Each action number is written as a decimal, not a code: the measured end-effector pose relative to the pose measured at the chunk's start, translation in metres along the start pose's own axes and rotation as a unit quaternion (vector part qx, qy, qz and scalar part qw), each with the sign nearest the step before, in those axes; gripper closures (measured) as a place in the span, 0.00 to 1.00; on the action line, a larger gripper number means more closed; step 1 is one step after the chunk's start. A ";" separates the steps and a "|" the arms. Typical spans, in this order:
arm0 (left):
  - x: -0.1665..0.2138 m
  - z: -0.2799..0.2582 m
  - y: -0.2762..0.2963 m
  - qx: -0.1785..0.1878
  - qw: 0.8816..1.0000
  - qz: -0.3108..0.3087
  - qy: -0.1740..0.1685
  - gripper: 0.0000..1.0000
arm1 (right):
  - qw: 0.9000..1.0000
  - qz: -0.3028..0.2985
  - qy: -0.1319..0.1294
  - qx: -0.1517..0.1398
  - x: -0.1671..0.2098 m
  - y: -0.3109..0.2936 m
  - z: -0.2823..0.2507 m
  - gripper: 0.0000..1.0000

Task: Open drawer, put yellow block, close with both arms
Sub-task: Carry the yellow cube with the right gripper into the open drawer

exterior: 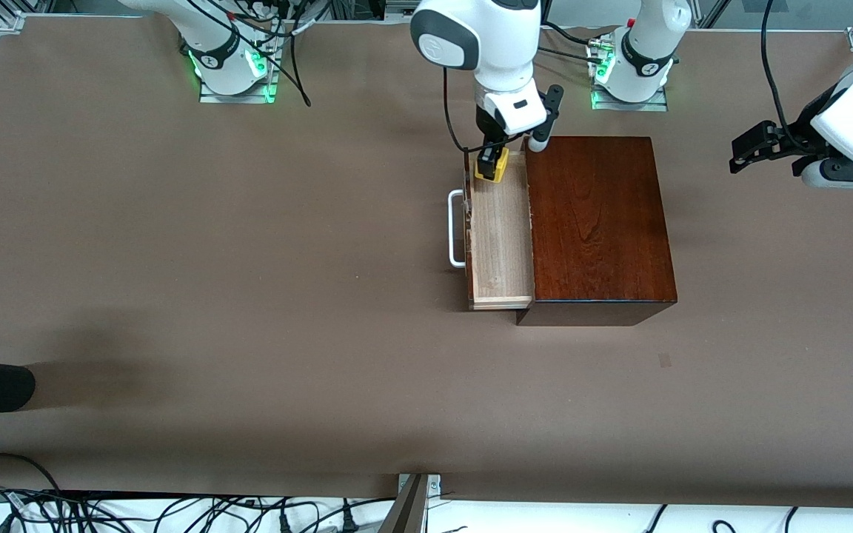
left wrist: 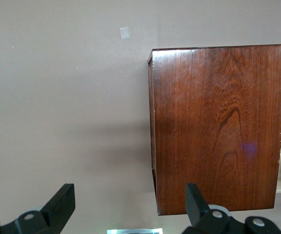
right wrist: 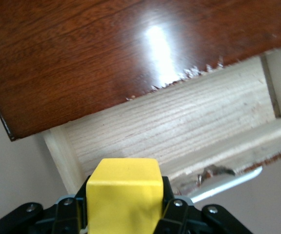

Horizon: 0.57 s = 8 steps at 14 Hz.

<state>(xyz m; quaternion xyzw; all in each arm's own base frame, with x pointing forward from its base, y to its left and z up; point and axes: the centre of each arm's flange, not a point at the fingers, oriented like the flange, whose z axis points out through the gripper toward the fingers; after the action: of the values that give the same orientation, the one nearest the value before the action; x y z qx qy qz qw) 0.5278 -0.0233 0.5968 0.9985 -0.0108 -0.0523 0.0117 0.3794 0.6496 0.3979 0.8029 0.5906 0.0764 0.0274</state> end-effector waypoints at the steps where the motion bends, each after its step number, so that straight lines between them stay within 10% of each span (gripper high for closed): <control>1: 0.000 -0.001 0.001 0.000 1.000 0.001 0.001 0.00 | 1.000 -0.013 -0.001 0.000 0.001 0.002 0.004 0.44; 8: 0.000 -0.004 0.007 0.001 1.000 0.006 0.004 0.00 | 0.998 -0.065 0.004 0.004 0.007 0.003 0.055 0.44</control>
<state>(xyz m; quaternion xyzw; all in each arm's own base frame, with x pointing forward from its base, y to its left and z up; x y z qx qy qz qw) 0.5279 -0.0300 0.6011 0.9986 -0.0170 -0.0485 0.0113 0.3932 0.6583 0.3445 0.7626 0.6419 0.0755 0.0267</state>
